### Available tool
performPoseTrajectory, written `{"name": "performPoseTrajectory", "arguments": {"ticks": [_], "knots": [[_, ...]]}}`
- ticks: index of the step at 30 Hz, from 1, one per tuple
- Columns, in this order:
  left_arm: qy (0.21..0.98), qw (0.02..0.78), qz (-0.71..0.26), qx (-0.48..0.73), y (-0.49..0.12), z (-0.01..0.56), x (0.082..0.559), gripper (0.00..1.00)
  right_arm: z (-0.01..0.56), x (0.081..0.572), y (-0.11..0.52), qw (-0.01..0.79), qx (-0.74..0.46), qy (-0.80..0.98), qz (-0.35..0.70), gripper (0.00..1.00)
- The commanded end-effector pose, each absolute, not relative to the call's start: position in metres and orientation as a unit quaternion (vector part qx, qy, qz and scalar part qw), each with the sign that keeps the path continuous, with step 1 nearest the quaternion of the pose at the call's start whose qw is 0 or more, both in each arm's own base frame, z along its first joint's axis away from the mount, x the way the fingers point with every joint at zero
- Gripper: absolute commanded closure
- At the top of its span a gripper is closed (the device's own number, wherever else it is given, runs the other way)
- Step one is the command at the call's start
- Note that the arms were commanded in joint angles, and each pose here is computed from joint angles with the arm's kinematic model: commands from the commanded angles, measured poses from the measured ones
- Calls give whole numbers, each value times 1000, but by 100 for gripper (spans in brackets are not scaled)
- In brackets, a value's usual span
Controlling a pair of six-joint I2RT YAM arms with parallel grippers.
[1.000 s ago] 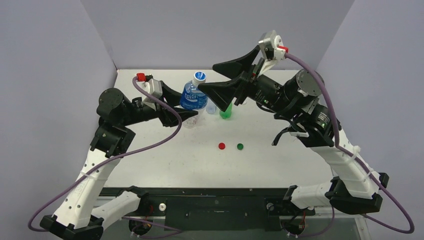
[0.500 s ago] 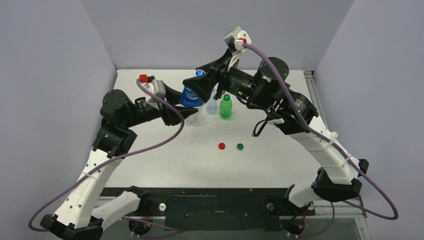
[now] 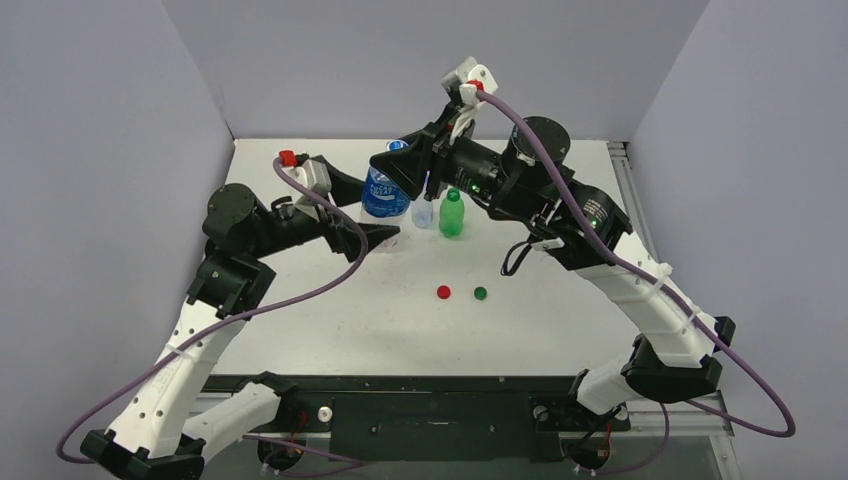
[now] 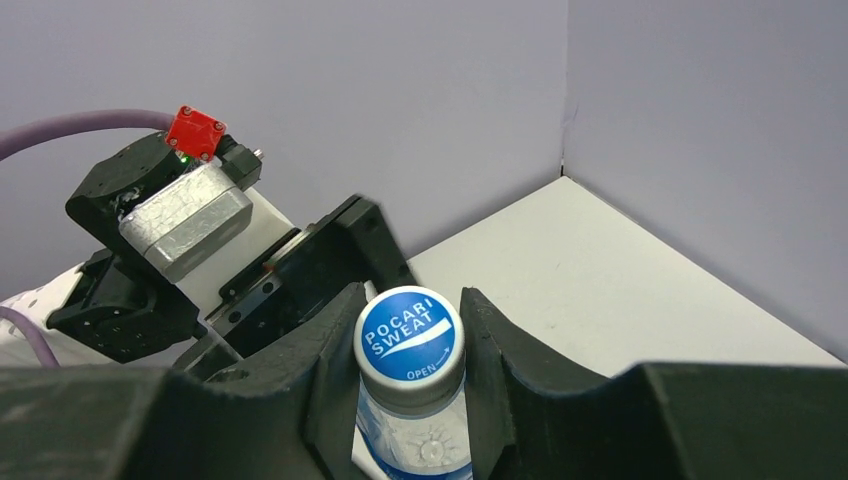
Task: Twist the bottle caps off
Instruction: Unscrew the bottle cap from the plastic bottle.
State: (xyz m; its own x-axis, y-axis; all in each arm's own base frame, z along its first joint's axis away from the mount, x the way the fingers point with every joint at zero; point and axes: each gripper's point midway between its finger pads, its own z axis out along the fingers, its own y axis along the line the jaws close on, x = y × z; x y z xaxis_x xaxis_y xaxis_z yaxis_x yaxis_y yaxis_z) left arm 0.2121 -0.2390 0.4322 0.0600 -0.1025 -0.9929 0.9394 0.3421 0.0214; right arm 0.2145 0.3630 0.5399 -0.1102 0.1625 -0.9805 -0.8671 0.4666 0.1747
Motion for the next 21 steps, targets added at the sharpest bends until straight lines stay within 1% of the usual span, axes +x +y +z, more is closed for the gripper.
{"name": "performPoseTrajectory", "arguments": {"ticks": [1,2,5,6,8,9,10,11,12,13,14,15,18,19,20,21], "knots": [[535,622,-444,359,-239,446,209,14,562,203,358,625,-292,576,440,100],[534,619,-459,347,-239,452,206,1,557,202,361,620,-298,577,439,100],[497,629,-490,342,-239,482,192,3,546,199,367,612,-317,578,436,100],[496,617,-504,345,-242,483,188,3,545,197,368,611,-321,575,438,100],[483,610,-518,357,-244,492,182,1,544,193,371,609,-330,571,440,100],[474,611,-520,363,-245,497,179,8,543,191,372,608,-332,571,441,100],[472,605,-523,372,-247,495,178,12,543,190,372,608,-333,570,441,100],[468,604,-523,377,-247,497,176,21,543,190,373,608,-334,570,441,100],[466,599,-524,386,-248,494,175,26,543,190,372,608,-334,570,440,100],[464,599,-521,393,-249,492,175,36,543,190,372,609,-332,571,439,100],[466,593,-521,400,-250,488,174,42,545,190,371,611,-330,569,439,100],[464,592,-516,410,-250,484,173,56,543,191,370,612,-328,571,438,100],[475,587,-504,421,-250,470,175,72,547,188,370,615,-326,564,445,100],[473,588,-500,424,-250,468,175,75,547,186,371,612,-331,561,449,100],[473,588,-500,425,-250,468,174,83,548,184,371,612,-334,558,451,100],[472,582,-507,426,-250,469,171,87,548,180,372,607,-342,553,457,100]]}}
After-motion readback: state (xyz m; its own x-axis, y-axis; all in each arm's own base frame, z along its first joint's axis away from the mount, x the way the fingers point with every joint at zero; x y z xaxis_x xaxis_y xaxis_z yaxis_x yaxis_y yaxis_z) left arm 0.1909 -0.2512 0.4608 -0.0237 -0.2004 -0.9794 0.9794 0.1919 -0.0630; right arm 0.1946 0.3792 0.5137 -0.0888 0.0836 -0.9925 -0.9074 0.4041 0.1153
